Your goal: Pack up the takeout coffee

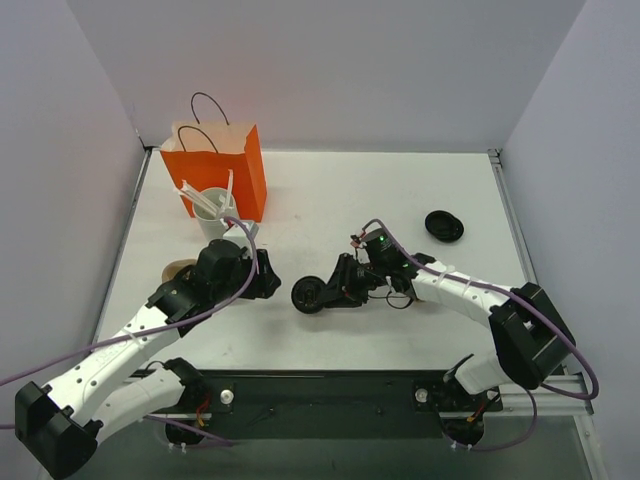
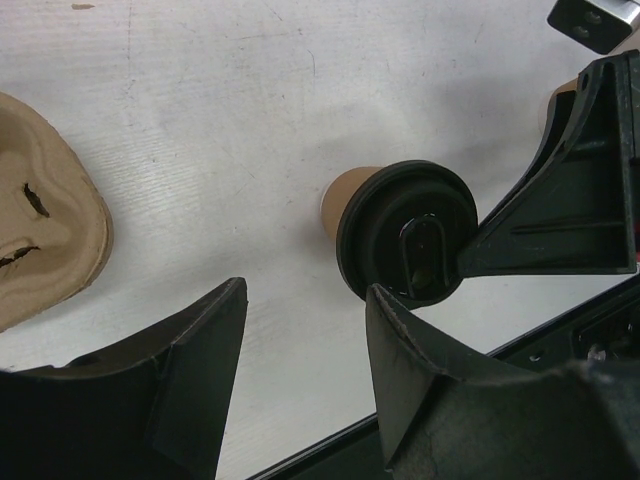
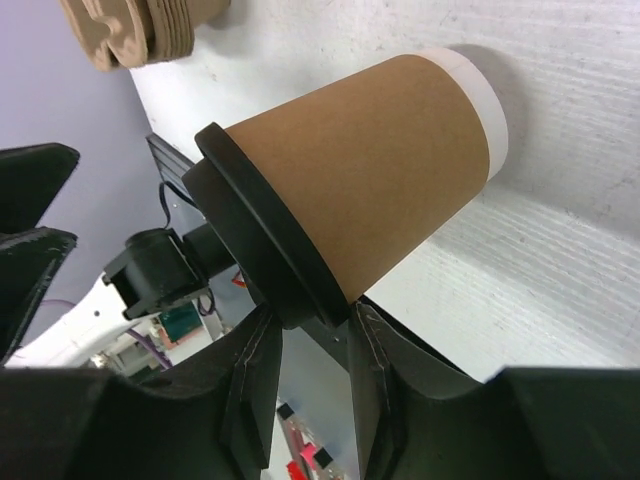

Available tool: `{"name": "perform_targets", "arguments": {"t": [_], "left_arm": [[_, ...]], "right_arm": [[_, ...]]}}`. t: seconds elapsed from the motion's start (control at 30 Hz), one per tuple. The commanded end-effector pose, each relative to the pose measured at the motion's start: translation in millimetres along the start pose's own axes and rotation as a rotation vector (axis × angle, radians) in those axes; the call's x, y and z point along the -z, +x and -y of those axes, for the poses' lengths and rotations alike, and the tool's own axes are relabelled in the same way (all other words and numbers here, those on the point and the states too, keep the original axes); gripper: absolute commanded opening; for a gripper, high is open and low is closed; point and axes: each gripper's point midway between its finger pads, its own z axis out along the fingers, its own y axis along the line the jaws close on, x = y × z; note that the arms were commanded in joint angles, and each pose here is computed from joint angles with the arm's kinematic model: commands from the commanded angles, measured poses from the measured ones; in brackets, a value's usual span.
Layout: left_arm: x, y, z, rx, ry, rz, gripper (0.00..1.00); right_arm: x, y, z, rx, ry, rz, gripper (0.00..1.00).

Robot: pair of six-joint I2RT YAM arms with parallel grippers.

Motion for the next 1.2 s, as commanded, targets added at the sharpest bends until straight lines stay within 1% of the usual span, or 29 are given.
{"name": "perform_targets", "arguments": {"t": [0.0,0.17,0.2,0.3,0.33,0.37,0.5,0.53,0.57,0.63,0.67,0.7,0.77,0.8,0.9,1.0,1.03,1.17], "left_arm": [[0,-4,4,-0.001,0.019,0.005,0.61],[-2,-4,6,0.004,0.027,0.004,0.6],[-4,-4,6,0.004,0.025,0.001,0.61],[-7,-4,5,0.002,0.019,-0.006,0.61],[-8,-5,5,0.002,0.015,-0.004,0.6],[-9,-5,5,0.003,0.014,-0.006,0.6],[-17,-7,11,0.015,0.034,-0.009,0.59],[-17,-2,18,0.021,0.075,-0.029,0.58],[-19,-6,23,0.027,0.102,-0.014,0.56],[-24,0,27,0.053,0.131,-0.022,0.54],[-26,-5,35,0.06,0.171,-0.002,0.53],[-28,-4,37,0.075,0.185,-0.005,0.53],[-33,-4,41,0.085,0.212,0.002,0.5],[-38,-2,41,0.094,0.208,-0.006,0.5],[-49,1,41,0.104,0.208,-0.015,0.47],[-58,3,41,0.109,0.206,-0.022,0.44],[-60,2,40,0.109,0.203,-0.02,0.44],[-68,6,35,0.111,0.181,-0.026,0.44]], "right_arm": [[1,-9,1,-0.077,-0.036,0.029,0.34],[10,-17,0,-0.093,-0.06,0.058,0.46],[12,-18,-2,-0.094,-0.067,0.06,0.49],[21,-24,-6,-0.073,-0.076,0.086,0.54],[24,-24,-3,-0.076,-0.059,0.088,0.54],[29,-27,-9,-0.04,-0.061,0.104,0.55],[41,-28,2,-0.018,0.042,0.134,0.56],[45,-30,1,-0.001,0.051,0.149,0.56],[47,-31,2,0.026,0.071,0.159,0.55],[54,-36,0,0.058,0.103,0.185,0.45],[55,-37,-2,0.078,0.109,0.188,0.42],[58,-38,-5,0.117,0.112,0.19,0.35],[59,-45,-20,0.177,0.095,0.202,0.3],[57,-44,-25,0.217,0.092,0.195,0.22],[45,-45,-38,0.274,0.09,0.161,0.09],[29,-44,-46,0.325,0.094,0.123,0.05],[21,-44,-42,0.317,0.108,0.101,0.04],[7,-46,-43,0.327,0.124,0.088,0.03]]}}
